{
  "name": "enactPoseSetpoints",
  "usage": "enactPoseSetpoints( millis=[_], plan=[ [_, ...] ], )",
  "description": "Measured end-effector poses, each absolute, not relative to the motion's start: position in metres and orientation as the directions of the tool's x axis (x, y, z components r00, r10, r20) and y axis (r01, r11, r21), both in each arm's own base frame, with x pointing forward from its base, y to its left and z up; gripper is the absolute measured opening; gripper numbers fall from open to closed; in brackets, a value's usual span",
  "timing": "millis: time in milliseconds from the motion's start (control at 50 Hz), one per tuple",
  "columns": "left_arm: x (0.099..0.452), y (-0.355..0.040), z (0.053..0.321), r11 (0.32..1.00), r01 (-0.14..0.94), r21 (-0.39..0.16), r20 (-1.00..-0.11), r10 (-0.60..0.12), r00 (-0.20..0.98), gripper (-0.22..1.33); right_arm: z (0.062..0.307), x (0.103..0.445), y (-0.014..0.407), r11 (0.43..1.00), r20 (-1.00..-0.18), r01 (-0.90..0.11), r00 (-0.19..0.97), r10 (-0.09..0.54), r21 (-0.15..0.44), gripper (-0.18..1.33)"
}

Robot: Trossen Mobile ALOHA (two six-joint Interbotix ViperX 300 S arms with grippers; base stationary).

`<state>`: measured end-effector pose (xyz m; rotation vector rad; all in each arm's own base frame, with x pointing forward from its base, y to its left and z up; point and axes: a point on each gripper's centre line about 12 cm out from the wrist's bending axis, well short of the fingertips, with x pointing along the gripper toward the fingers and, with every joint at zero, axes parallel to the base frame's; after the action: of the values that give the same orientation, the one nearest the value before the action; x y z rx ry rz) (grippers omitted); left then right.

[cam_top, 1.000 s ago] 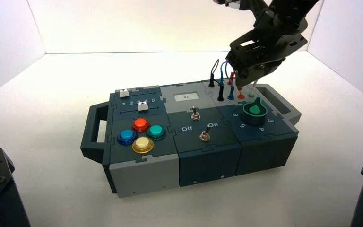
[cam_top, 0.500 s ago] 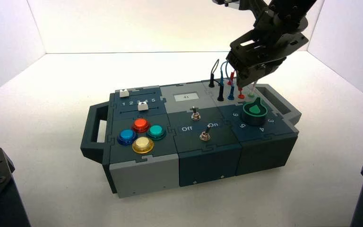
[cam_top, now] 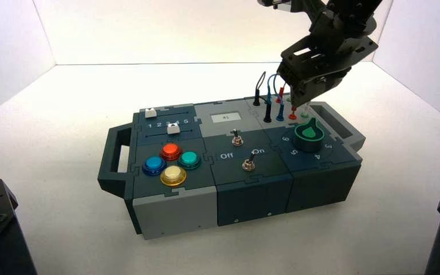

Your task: Insert the red wire.

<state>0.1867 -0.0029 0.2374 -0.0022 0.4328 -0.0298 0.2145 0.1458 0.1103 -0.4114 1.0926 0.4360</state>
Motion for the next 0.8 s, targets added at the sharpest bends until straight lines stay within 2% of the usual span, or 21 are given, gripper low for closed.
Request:
enactPoseSetpoints(
  millis=[800],
  plan=[
    [0.187,-0.003,0.237,1.000,0.029,-0.007,-0.419,-0.029,0.907,-0.16,0.098,0.217,0.152,0.831,-0.930,-0.544,0.353,0.103,-0.114,0.02]
  ],
)
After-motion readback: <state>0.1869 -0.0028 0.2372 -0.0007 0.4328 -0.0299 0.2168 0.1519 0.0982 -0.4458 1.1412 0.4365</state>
